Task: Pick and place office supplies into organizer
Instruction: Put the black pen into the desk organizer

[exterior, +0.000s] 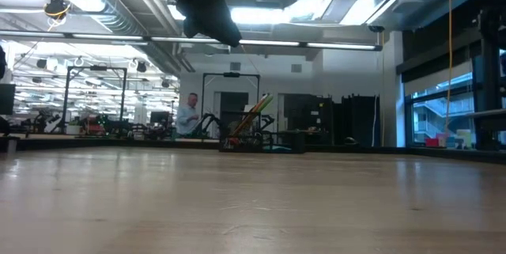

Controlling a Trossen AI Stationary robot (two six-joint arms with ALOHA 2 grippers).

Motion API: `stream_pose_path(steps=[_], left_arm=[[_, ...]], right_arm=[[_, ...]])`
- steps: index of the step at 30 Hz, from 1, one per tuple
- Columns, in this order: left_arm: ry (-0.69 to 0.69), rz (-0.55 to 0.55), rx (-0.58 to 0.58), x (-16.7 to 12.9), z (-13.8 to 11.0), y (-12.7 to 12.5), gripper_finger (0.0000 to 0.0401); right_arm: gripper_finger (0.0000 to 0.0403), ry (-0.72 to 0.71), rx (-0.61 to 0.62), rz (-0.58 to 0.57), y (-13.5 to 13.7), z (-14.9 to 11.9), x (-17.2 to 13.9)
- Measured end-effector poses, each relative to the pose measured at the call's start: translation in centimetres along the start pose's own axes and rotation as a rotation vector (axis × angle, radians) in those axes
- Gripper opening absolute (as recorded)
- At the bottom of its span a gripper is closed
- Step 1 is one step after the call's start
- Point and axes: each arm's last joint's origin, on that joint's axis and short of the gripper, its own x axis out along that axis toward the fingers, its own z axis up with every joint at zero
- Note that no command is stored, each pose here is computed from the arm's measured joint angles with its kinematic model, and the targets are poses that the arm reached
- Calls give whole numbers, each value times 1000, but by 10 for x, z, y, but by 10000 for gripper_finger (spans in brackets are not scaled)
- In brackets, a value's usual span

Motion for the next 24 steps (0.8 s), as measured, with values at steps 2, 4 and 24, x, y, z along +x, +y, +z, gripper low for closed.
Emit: stream_pose_path(steps=[2, 4, 24], left_arm=[[1, -1, 0, 0, 0, 0, 75], [4, -13, 1, 0, 0, 0, 75], [128, -117, 84, 45, -16, -13, 75]], right_arm=[[45, 4, -49, 6, 2, 3, 0], [43, 7, -98, 15, 5, 6, -1], [45, -78, -582, 247, 42, 47, -7]])
